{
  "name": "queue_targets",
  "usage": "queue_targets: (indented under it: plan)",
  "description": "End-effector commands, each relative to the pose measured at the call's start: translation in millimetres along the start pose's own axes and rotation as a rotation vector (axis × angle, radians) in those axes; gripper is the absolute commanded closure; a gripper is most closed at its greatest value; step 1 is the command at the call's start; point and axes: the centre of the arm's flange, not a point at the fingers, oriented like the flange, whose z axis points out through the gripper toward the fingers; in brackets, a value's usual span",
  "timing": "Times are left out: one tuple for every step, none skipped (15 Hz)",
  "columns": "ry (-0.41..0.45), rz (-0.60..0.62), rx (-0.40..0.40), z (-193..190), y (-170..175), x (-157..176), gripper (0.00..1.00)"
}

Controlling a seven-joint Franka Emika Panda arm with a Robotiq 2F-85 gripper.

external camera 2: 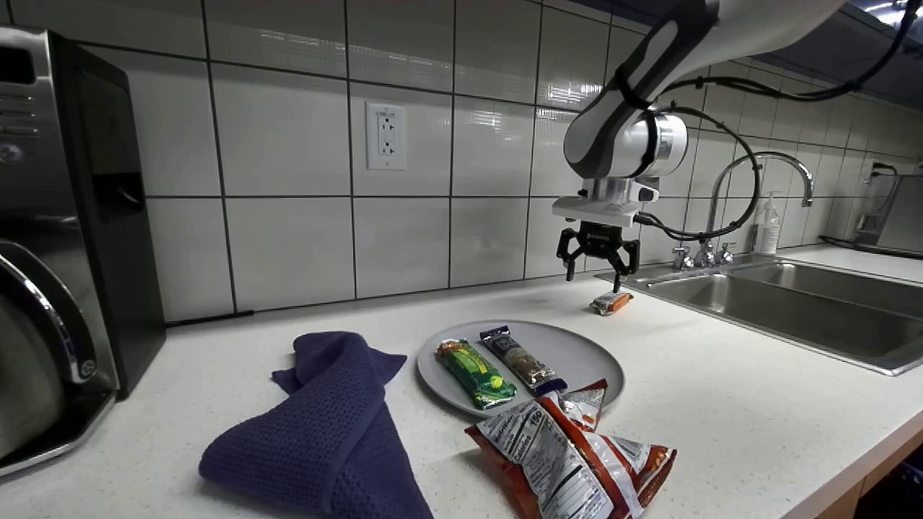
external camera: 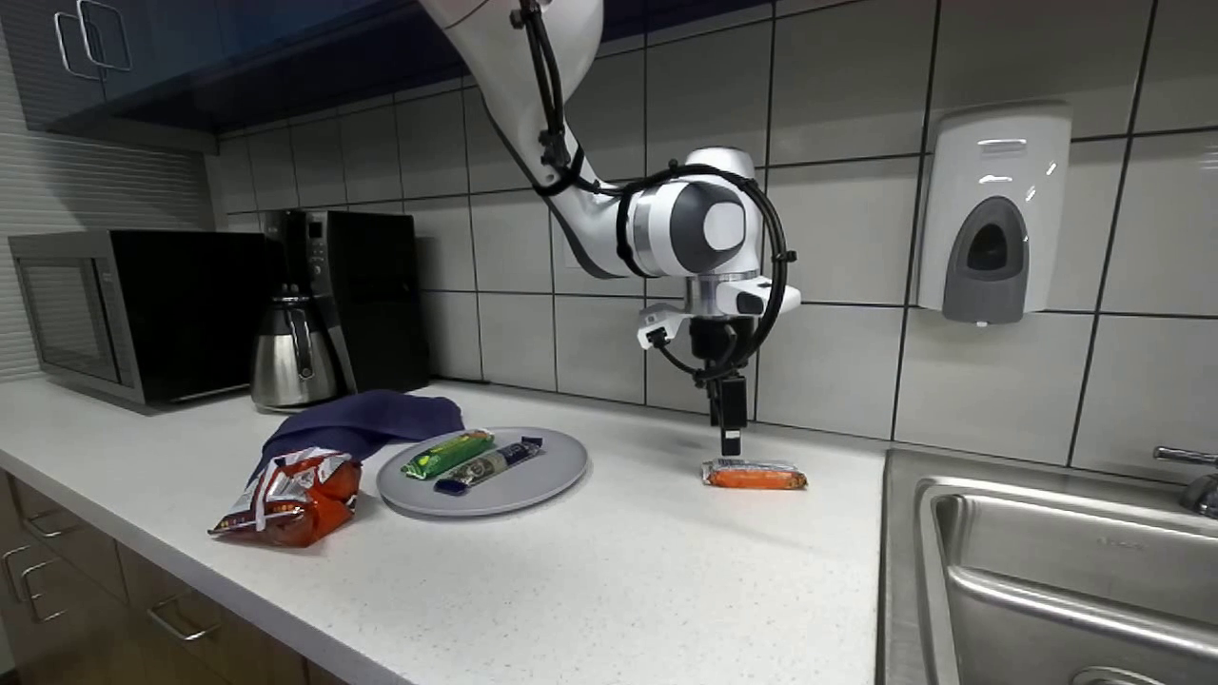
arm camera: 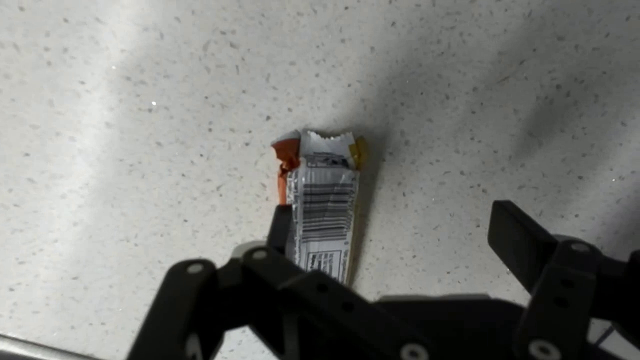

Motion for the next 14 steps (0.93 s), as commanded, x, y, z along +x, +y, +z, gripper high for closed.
queue_targets:
  plan:
    - [0.001,0.003,0.001,0.2,-0.8,0.5,0.0]
    - [0.001,0.005,0.002,0.2,-1.4,0.8,0.0]
    - [0.002,0.006,0.003,0.1,-1.6,1.0,0.0]
    - [0.002,0.007,0.003,-0.2,-1.7,1.1,0.0]
    - [0.002,0.007,0.004,-0.3,-1.8,1.3,0.0]
    - [0.003,0.007,0.004,-0.4,-1.9,1.4,0.0]
    - [0.003,0.007,0.004,-0.4,-1.9,1.4,0.0]
    - [0.003,0.007,0.004,-0.4,-2.0,1.5,0.0]
    - [0.003,0.007,0.004,-0.3,-2.0,1.5,0.0]
    - [0.006,0.019,-0.001,0.5,-0.7,1.3,0.0]
    - [0.006,0.03,0.0,0.6,0.4,0.4,0.0]
    - [0.011,0.039,-0.001,0.6,1.5,-0.6,0.0]
    - [0.011,0.046,-0.002,0.6,2.7,-1.3,0.0]
    - [0.014,0.058,-0.003,0.1,4.4,-1.0,0.0]
